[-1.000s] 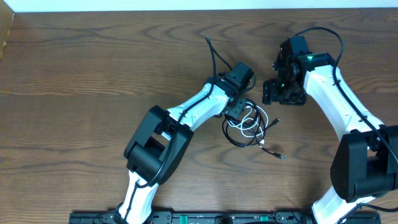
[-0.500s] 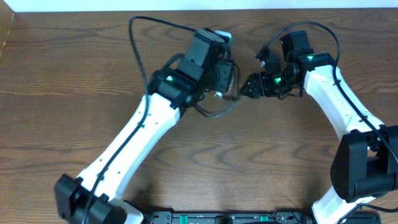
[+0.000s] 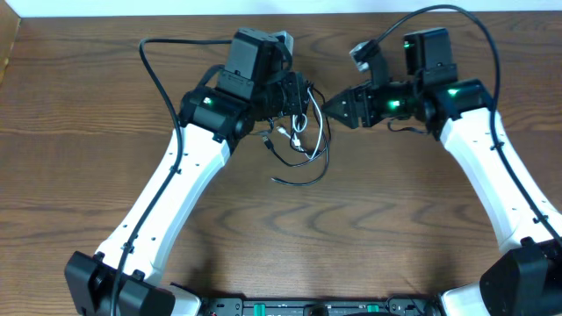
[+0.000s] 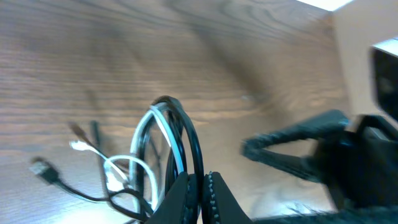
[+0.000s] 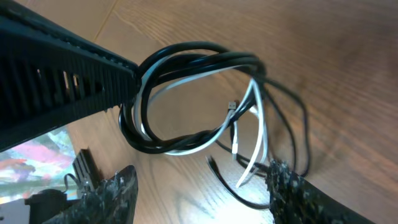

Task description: Untangle cables

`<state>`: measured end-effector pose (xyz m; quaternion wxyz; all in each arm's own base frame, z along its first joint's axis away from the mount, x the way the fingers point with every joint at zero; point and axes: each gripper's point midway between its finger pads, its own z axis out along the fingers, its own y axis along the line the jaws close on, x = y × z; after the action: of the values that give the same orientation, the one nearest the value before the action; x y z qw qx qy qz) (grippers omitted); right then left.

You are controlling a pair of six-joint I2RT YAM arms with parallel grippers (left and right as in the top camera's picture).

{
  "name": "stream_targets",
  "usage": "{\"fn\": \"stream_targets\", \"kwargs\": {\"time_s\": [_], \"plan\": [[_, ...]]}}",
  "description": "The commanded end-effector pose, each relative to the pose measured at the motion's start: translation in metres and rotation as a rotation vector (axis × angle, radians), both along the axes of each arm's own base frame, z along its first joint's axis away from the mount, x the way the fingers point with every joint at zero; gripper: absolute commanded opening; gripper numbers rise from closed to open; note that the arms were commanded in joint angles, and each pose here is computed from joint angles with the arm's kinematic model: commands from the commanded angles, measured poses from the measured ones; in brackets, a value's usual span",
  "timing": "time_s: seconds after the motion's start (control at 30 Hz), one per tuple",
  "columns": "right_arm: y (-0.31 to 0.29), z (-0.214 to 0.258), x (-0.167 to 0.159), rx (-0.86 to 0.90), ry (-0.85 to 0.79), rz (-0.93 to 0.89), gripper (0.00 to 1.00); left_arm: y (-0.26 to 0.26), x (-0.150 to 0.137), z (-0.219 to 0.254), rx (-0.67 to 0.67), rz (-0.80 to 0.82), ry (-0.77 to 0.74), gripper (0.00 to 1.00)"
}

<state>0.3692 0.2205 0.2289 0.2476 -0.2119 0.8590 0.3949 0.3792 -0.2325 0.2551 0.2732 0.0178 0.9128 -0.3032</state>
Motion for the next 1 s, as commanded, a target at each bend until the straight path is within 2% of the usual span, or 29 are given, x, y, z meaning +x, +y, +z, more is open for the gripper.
{"fn": "stream_targets", "kwargs": {"time_s": [0.0,0.3,0.43,0.5,0.63,0.7,0.77,0.83,0.87,0.93,0.97], "plan": [[0.012,0.000,0.003,0.004,0.021,-0.023,0.62,-0.010,-0.012,0.022,-0.136,-0.072,0.031,0.07],[0.042,0.007,-0.009,-0.004,-0.107,0.110,0.64,0.014,0.006,0.026,-0.255,0.132,0.147,0.07],[0.051,0.008,-0.011,-0.014,-0.147,0.137,0.61,0.014,0.008,0.029,-0.286,0.163,0.165,0.08],[0.047,0.003,-0.005,-0.056,-0.147,0.094,0.55,0.015,0.008,0.028,-0.282,0.161,0.161,0.07],[0.025,-0.013,0.009,-0.137,-0.061,-0.076,0.52,0.019,0.005,0.020,-0.190,0.095,0.108,0.07],[0.016,-0.018,0.012,-0.166,-0.040,-0.118,0.53,0.032,0.005,0.008,-0.111,0.131,0.110,0.07],[0.009,-0.022,0.013,-0.189,-0.023,-0.140,0.53,0.076,0.007,-0.020,0.078,0.287,0.143,0.07],[0.006,-0.024,0.013,-0.203,-0.018,-0.147,0.54,0.104,0.009,-0.038,0.153,0.382,0.186,0.08],[0.005,-0.026,0.013,-0.211,-0.018,-0.154,0.54,0.111,0.010,-0.045,0.153,0.405,0.208,0.10],[0.003,-0.027,0.014,-0.224,-0.017,-0.162,0.56,0.129,0.014,-0.060,0.160,0.458,0.252,0.22],[0.002,-0.028,0.013,-0.227,-0.015,-0.164,0.56,0.137,0.017,-0.067,0.162,0.482,0.273,0.25]]}}
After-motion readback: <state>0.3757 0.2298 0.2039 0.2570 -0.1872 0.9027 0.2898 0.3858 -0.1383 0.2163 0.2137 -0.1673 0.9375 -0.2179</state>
